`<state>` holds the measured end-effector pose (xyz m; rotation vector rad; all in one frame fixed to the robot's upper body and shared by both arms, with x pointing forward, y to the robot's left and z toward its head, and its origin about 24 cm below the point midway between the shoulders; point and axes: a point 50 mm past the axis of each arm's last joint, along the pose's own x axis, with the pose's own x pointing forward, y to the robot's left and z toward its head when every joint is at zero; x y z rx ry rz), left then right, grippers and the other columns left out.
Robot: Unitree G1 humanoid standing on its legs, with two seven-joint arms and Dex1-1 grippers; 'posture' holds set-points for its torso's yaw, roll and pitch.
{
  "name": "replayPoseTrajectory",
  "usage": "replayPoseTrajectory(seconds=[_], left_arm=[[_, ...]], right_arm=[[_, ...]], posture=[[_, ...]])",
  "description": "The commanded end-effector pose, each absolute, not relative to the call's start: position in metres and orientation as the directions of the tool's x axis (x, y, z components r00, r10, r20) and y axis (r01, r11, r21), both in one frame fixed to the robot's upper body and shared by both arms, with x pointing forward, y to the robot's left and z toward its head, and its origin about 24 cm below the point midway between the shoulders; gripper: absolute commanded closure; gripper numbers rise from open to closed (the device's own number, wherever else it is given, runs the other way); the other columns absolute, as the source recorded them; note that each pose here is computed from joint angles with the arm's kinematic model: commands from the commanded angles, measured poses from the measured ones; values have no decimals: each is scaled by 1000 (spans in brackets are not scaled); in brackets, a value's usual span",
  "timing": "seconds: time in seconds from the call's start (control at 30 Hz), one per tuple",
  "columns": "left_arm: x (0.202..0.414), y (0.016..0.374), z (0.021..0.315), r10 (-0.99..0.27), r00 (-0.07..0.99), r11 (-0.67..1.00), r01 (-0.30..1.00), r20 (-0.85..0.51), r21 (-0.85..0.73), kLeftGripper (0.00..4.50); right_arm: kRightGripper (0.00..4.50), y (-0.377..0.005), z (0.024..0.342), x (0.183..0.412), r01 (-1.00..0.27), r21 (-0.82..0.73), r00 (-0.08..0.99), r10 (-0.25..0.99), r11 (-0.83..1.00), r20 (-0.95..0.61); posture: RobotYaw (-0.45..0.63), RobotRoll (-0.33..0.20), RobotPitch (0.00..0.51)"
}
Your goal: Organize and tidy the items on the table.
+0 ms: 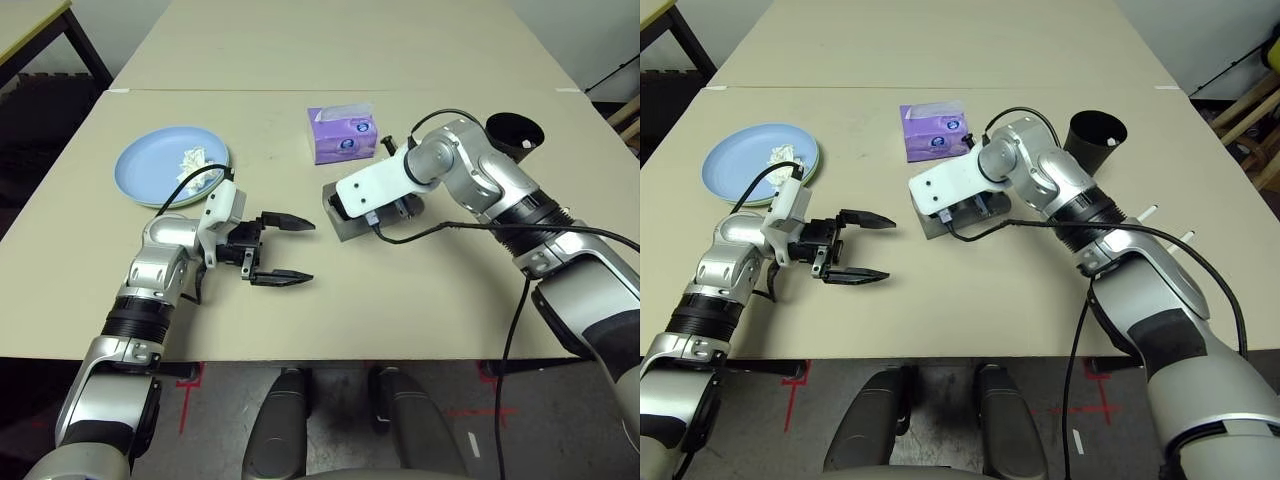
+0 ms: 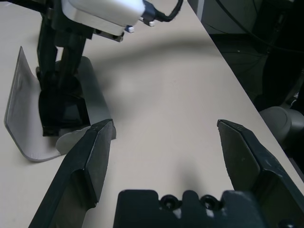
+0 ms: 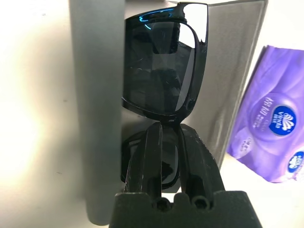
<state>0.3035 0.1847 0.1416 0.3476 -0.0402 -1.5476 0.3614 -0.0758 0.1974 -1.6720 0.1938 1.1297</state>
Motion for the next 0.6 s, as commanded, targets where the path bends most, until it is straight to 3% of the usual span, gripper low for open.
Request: replayPoseTrajectory(seconds=[0.03,0.6], left_arm=[[302,186,139,-979,33,-15,972,-202,235,0],[301,187,139,-978,35,-16,971,-208,238,0]], right_arm=[[4177,-77,189,356,-630,-642,520,376,-437,-767],[4177,-78,191,359,-645,-620,508,354,-448,-785]], posture=[[135,0,179],[147,0,176]])
